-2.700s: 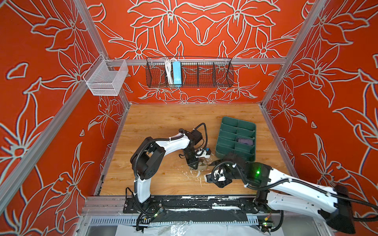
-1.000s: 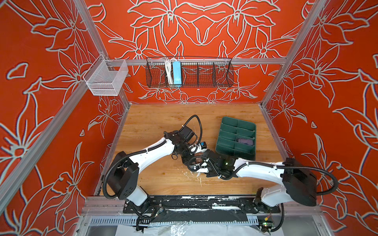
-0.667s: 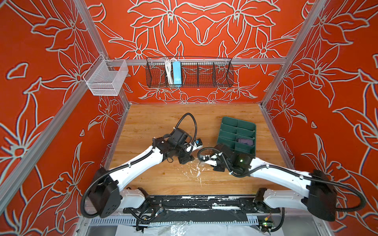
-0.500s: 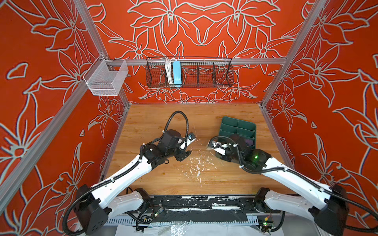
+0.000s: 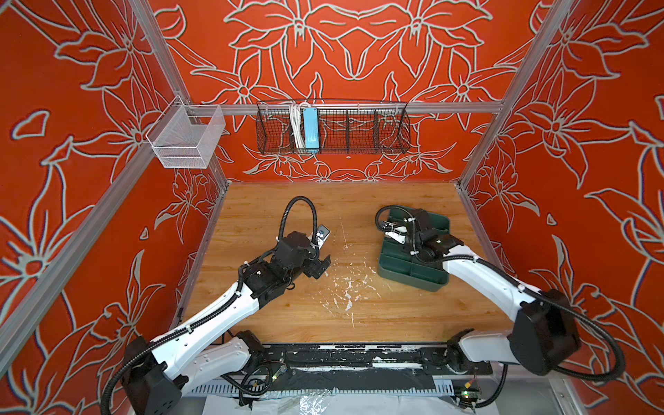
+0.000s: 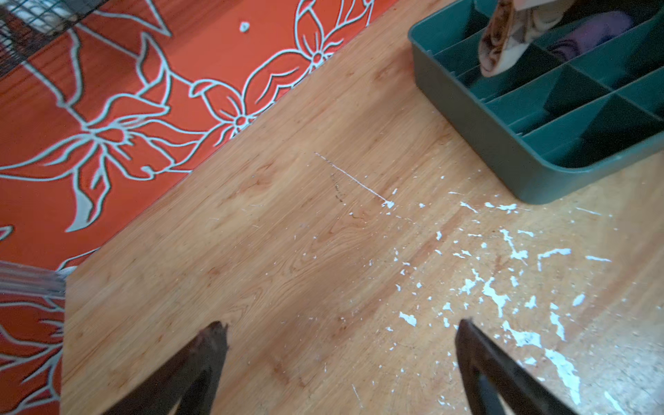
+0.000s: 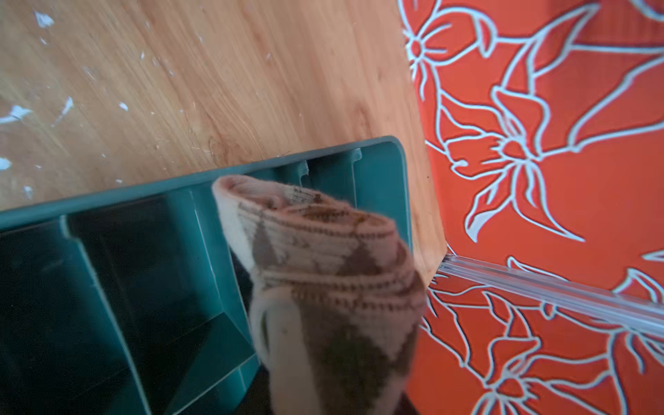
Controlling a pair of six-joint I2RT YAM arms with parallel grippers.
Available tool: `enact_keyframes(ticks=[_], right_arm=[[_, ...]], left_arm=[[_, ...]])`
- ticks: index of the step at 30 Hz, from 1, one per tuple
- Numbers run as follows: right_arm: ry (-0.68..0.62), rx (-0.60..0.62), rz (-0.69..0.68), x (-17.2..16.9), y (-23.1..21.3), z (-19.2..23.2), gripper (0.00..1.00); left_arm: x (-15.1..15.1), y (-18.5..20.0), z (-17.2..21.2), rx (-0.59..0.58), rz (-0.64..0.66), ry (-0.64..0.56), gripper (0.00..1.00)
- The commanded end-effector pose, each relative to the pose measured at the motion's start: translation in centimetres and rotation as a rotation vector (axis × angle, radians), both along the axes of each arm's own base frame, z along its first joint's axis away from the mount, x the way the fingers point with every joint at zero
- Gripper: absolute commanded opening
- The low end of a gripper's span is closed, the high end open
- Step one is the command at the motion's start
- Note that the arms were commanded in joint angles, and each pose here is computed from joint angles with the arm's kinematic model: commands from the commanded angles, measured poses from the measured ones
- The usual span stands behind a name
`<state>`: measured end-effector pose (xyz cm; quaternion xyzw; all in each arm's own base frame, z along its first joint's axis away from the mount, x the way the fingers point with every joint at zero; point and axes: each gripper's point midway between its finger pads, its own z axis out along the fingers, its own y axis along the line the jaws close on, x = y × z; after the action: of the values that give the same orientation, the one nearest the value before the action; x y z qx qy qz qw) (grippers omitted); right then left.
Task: Roll the socks
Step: 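Lift the rolled sock with the right gripper while the left gripper opens and withdraws, then carry the rolled sock with the right gripper into a tray compartment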
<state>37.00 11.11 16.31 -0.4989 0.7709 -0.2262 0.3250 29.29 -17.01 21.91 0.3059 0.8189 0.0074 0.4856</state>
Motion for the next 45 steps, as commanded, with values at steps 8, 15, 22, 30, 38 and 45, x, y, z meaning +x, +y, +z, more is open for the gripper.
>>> enact_keyframes(ticks=[8,15,22,30,38,45], right_arm=[[0.021,-0.101,-0.141,3.0,-3.5,-0.9,0.00],[0.099,-0.182,-0.134,2.5,-4.3,-3.9,0.00],[0.237,-0.093,-0.077,0.4,-1.4,-6.6,0.00],[0.383,0.020,0.056,-2.3,2.6,-10.0,0.00],[0.676,0.177,0.211,-4.1,7.6,-10.9,0.00],[0.770,0.225,0.278,-1.6,12.9,-11.5,0.00]], left_arm=[[1.4,1.2,-1.6,0.060,0.113,0.021,0.97],[1.4,1.1,-1.9,0.070,0.104,0.032,0.97],[1.3,1.0,-2.2,0.072,0.103,0.042,0.97],[1.3,1.1,-2.2,0.079,0.102,0.044,0.97],[1.3,1.4,-2.0,0.088,0.112,0.038,0.97],[1.8,3.4,0.2,0.055,0.218,-0.061,0.97]])
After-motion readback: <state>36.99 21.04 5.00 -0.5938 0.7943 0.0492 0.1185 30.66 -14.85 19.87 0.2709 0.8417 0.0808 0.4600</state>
